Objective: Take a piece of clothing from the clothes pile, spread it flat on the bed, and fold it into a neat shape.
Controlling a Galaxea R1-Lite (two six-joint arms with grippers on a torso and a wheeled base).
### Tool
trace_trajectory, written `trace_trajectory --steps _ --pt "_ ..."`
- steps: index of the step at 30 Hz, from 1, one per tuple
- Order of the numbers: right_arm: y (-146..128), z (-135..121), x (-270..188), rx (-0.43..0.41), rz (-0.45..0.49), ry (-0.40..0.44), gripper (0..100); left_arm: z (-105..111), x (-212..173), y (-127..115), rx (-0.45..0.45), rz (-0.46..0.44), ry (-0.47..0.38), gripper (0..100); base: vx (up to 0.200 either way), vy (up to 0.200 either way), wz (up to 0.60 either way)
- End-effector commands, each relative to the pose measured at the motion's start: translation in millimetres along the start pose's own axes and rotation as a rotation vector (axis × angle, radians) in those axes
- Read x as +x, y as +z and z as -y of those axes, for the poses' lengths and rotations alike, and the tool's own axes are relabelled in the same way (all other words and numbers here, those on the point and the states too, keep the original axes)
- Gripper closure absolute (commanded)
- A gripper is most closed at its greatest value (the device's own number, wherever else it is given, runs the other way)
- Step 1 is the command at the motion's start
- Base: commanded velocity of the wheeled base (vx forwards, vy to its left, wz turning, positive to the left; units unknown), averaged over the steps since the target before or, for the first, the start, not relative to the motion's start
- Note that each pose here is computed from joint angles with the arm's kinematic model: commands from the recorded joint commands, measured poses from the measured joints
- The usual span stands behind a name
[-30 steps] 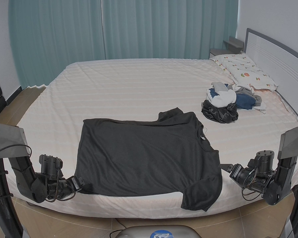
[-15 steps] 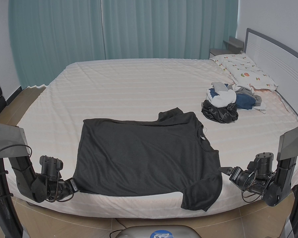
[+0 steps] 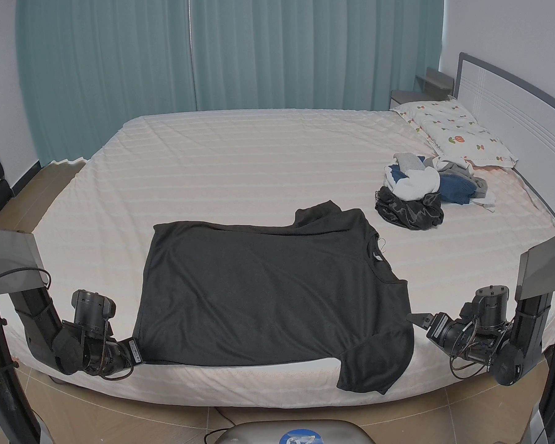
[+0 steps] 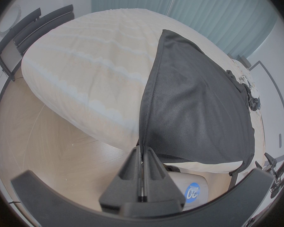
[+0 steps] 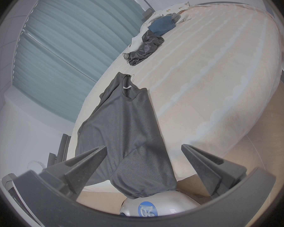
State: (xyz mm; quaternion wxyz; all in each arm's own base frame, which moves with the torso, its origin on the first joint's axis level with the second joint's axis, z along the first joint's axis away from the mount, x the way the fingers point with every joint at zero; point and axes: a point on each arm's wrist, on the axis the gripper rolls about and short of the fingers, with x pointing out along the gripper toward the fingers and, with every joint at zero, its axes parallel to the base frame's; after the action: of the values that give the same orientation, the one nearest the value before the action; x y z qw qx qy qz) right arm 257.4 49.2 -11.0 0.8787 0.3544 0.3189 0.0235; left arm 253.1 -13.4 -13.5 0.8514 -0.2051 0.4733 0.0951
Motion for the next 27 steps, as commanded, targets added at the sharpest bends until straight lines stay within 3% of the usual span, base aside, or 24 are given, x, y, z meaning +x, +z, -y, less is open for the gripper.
trace_trajectory --steps 1,3,4,10,17,21,27 --pt "-1 0 0 0.0 -0.003 -0.001 0 0 -1 1 -0.002 0.005 -0.001 100 0.0 0.0 0.0" --pt "-1 0 0 0.0 -0.006 0.002 0 -2 -1 -1 0.015 -0.009 0.01 100 0.0 0.0 0.0" --pt "-1 0 0 0.0 -0.008 0.001 0 -2 -1 -1 0.016 -0.009 0.01 0 0.0 0.0 0.0" --pt "0 1 0 0.002 -0.011 0.007 0 -6 -4 2 0.023 -0.001 -0.009 0 0.0 0.0 0.0" --pt "-1 0 1 -0.001 -0.02 0.016 0 -8 -3 24 -0.014 -0.016 -0.213 0 0.0 0.0 0.0" --pt "-1 -1 1 -0.001 -0.023 0.02 0 -6 1 31 0.046 -0.021 -0.297 0 0.0 0.0 0.0" --pt "-1 -1 1 -0.003 -0.022 0.024 0 -8 12 30 0.115 -0.026 -0.269 0 0.0 0.0 0.0"
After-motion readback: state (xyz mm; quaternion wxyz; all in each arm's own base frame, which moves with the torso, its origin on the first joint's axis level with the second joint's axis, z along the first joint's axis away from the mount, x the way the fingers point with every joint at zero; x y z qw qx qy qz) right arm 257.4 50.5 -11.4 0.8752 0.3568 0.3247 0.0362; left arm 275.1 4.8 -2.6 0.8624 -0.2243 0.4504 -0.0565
